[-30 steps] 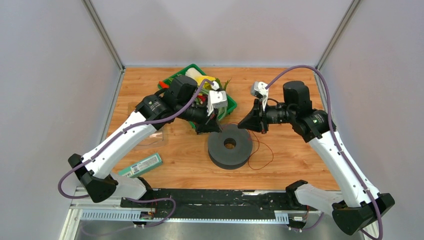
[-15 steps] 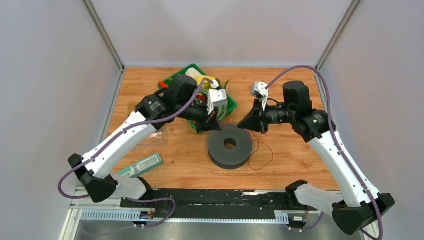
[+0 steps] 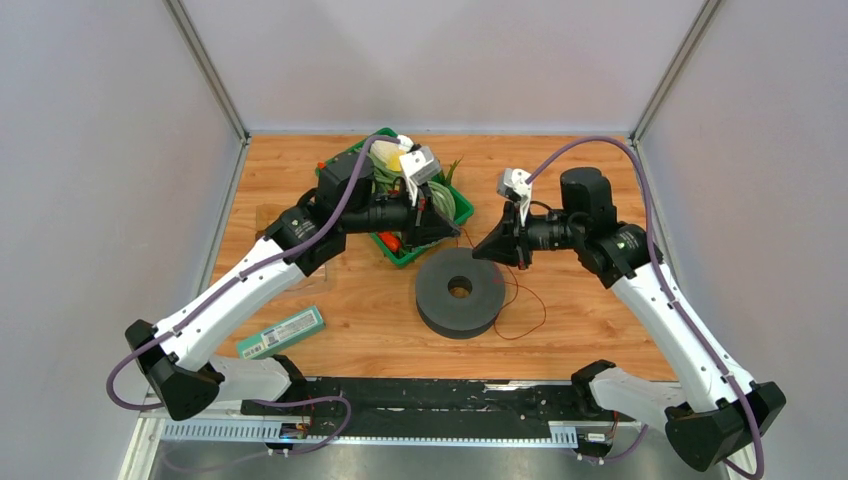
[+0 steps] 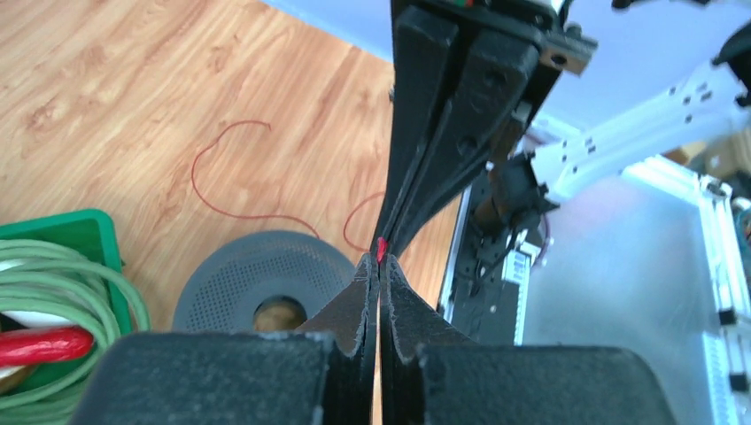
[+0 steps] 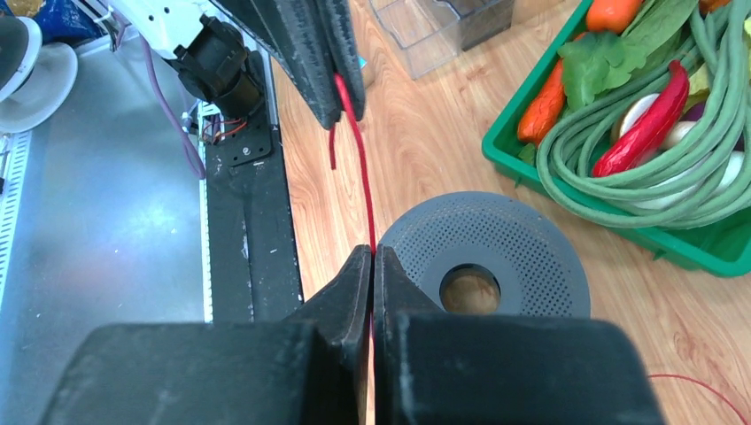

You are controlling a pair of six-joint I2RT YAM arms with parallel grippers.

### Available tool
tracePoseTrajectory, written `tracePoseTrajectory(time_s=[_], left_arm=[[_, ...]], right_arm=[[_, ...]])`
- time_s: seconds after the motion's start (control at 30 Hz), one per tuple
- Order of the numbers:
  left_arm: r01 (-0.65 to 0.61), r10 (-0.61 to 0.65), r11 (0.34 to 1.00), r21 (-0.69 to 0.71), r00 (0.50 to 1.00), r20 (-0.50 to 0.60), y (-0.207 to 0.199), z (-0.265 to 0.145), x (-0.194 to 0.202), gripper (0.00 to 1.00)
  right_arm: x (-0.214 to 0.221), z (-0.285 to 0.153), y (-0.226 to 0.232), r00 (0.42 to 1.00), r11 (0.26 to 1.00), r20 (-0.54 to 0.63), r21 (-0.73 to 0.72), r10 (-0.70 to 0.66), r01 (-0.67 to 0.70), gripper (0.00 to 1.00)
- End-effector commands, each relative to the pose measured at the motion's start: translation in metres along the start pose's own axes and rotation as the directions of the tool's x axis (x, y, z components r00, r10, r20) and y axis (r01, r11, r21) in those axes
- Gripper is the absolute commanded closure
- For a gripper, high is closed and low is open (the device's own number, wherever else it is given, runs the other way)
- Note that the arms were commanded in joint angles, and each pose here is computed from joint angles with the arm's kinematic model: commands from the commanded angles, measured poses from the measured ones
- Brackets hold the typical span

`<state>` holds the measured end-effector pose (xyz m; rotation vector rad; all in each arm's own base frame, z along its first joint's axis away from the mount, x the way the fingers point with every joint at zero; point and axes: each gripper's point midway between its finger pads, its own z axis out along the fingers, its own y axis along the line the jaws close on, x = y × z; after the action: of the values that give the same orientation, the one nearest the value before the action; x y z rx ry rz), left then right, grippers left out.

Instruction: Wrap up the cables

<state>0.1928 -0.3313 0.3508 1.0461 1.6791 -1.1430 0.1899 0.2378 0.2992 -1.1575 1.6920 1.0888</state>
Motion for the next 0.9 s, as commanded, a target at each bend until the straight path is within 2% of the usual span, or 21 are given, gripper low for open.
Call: tracePoseTrajectory(time_s=[0.0,0.13,0.27,0.33,0.4,0.47,0.57,0.73,0.87], left_arm=[[0.075,-0.067,0.997,-0.025,0.968,0.240,-0.002,-0.006,-0.060,1.00],[0.126,-0.103,0.990,-0.062,0.951,0.292,0.010,-0.003,-0.065,1.00],[0.182,-0.160,0.983,-0.037,0.930,0.331,0.012,-0.002,-0.073,1.00],[0.182,-0.166,0.983,-0.022,0.931,0.326,0.010,0.001,-0.071,1.00],[0.179,-0.160,0.983,-0.030,0.934,0.319,0.012,0.001,-0.068,1.00],[0.166,-0.144,0.985,-0.044,0.938,0.314,0.013,0.000,-0.064,1.00],[0.156,-0.133,0.987,-0.048,0.940,0.313,0.013,-0.001,-0.061,1.00],[0.150,-0.137,0.988,-0.020,0.941,0.310,0.009,0.000,-0.063,1.00],[0.136,-0.129,0.991,0.002,0.932,0.338,0.004,-0.002,-0.073,1.00]], right_arm=[[-0.014,0.003,0.004,0.998,0.999,0.053,-0.026,-0.018,0.019,1.00],[-0.009,0.004,0.007,0.999,0.999,0.052,-0.039,-0.007,0.009,1.00],[-0.002,0.004,0.005,0.999,1.000,0.046,-0.023,-0.011,0.013,1.00],[-0.004,0.003,-0.001,0.998,0.999,0.047,0.015,-0.029,0.028,0.88],[-0.011,-0.001,-0.006,0.997,0.997,0.057,0.061,-0.049,0.046,0.65],[-0.020,-0.009,-0.010,0.995,0.993,0.073,0.105,-0.070,0.062,0.45],[-0.038,-0.024,-0.011,0.983,0.976,0.125,0.184,-0.137,0.113,0.24],[-0.068,-0.043,-0.005,0.895,0.917,0.293,0.319,-0.337,0.240,0.04],[-0.073,-0.046,-0.007,0.868,0.905,0.339,0.350,-0.363,0.242,0.00]])
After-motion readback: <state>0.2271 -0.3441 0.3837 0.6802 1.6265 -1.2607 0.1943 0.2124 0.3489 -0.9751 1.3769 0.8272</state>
